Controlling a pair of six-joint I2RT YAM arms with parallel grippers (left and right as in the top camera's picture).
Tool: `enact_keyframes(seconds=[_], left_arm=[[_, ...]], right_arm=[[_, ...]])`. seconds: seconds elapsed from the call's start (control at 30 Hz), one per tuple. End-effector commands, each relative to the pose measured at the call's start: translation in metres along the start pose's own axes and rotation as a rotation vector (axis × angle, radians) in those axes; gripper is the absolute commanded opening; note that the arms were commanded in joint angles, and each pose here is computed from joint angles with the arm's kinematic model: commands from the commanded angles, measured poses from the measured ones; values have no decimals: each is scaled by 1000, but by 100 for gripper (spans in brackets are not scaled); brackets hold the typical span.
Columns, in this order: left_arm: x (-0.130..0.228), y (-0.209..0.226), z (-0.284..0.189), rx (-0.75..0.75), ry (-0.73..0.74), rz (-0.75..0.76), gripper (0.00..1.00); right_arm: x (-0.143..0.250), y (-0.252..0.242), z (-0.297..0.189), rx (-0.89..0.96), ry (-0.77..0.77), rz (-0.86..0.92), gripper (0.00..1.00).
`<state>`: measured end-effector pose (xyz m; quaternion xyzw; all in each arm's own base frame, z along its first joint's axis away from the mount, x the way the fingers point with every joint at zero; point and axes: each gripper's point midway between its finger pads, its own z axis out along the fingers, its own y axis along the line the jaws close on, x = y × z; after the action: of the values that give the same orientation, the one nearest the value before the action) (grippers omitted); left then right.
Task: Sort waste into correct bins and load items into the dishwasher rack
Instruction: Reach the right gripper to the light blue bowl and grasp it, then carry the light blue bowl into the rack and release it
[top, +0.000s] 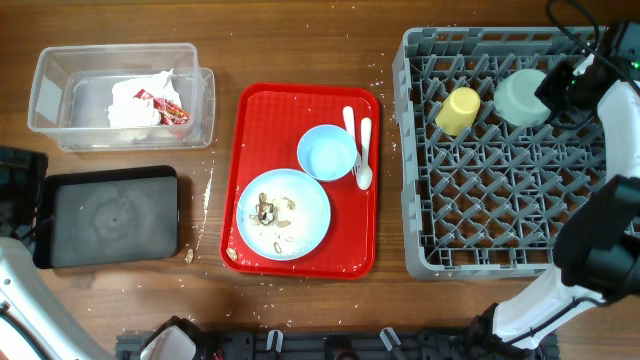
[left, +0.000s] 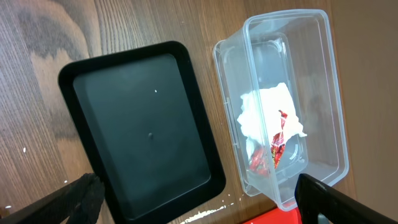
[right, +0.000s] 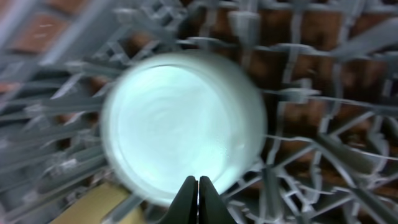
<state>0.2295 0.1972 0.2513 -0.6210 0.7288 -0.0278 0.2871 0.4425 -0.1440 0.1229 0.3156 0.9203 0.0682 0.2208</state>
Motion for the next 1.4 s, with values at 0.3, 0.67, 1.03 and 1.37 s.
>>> enact_keyframes(seconds=[0.3, 0.67, 1.03, 1.37], left_arm=[[0, 1, 0, 1, 3, -9, 100], [0, 1, 0, 1, 3, -9, 100], [0, 1, 0, 1, 3, -9, 100], [0, 1, 0, 1, 3, -9, 100]], right_arm=[[202, 247, -127, -472, 157, -741, 35], [360, 317, -1, -320, 234, -1029, 37], [383, 307, 36, -260, 292, -1029, 32], [372, 297, 33, -194, 269, -1028, 4]])
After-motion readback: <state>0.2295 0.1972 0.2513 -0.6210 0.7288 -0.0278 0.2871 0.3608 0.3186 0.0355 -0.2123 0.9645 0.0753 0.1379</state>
